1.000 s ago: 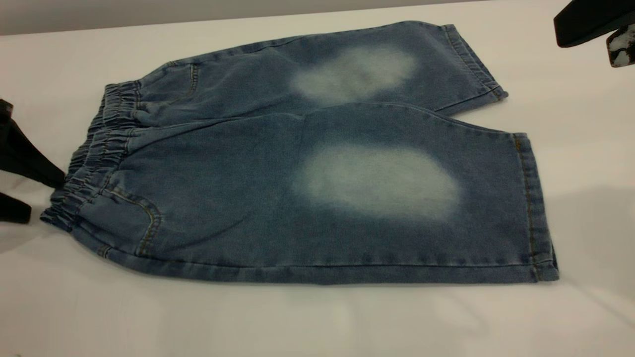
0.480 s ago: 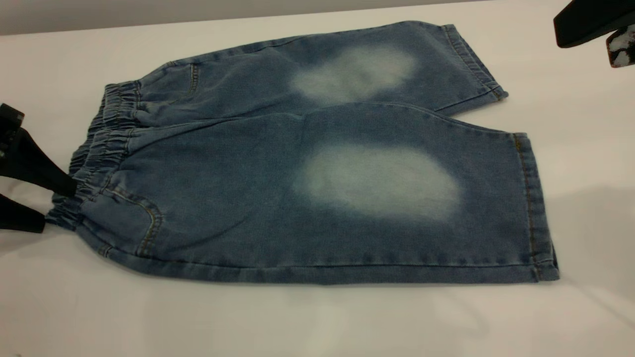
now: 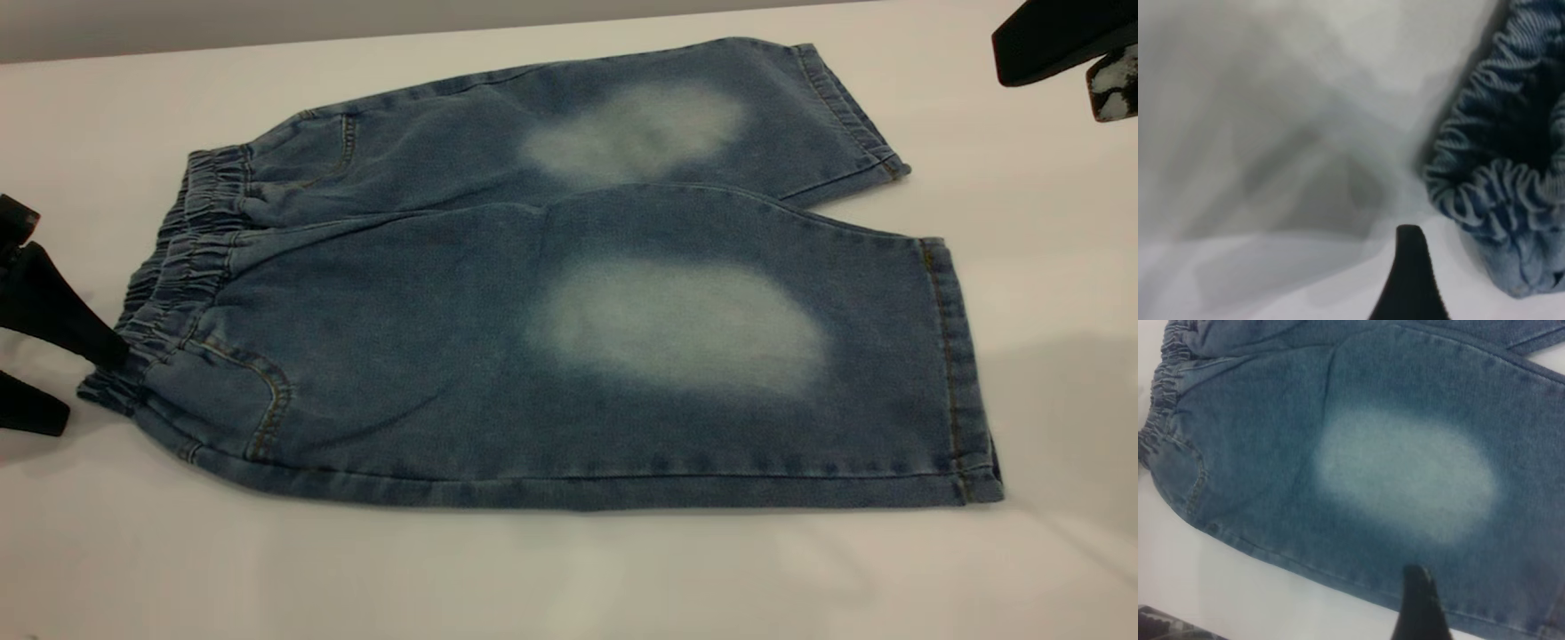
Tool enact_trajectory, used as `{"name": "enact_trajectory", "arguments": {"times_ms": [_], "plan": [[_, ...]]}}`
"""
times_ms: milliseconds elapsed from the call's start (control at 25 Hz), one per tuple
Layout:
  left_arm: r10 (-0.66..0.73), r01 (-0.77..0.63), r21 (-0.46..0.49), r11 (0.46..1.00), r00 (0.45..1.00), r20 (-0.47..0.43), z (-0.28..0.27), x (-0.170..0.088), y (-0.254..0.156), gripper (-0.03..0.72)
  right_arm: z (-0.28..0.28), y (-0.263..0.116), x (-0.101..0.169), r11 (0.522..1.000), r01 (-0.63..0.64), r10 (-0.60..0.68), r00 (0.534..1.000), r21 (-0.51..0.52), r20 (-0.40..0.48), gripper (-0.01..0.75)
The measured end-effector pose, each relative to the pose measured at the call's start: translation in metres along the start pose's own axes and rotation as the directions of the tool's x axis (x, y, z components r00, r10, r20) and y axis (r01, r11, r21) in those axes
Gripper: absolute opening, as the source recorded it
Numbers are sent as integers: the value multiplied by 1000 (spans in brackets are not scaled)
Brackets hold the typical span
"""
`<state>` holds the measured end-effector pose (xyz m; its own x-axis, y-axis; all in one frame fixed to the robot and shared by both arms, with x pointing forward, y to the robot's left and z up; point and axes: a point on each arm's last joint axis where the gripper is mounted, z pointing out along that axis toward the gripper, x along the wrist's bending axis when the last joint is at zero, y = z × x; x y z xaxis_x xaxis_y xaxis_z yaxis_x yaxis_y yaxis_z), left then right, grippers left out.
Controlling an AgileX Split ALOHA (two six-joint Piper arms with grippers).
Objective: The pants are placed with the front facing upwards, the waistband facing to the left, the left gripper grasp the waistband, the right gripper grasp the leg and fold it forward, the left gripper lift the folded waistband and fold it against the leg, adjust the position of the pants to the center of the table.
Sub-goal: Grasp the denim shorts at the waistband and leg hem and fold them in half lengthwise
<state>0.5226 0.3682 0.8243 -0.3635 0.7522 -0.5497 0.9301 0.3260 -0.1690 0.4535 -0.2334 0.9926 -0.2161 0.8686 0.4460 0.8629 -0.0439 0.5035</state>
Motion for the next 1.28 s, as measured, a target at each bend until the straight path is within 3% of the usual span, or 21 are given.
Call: {"name": "enact_trajectory", "arguments": {"times_ms": [400, 800, 1160, 1280], "plan": [[-7, 5, -57, 998, 999, -40, 0, 4, 5, 498, 0, 0, 0, 1000, 1, -1, 1000, 0, 0, 405], [1, 1, -72, 997, 1000, 31, 0, -3, 6, 498, 0, 0, 0, 1000, 1, -1, 1000, 0, 0, 405], [-61, 57, 41, 998, 994, 92, 21, 6, 0, 487, 0, 0, 0, 1000, 1, -1, 1000, 4, -2, 405], [-33, 30, 38, 999, 996, 84, 21, 6, 1, 471, 0, 0, 0, 1000, 1, -1, 1000, 4, -2, 405]]}}
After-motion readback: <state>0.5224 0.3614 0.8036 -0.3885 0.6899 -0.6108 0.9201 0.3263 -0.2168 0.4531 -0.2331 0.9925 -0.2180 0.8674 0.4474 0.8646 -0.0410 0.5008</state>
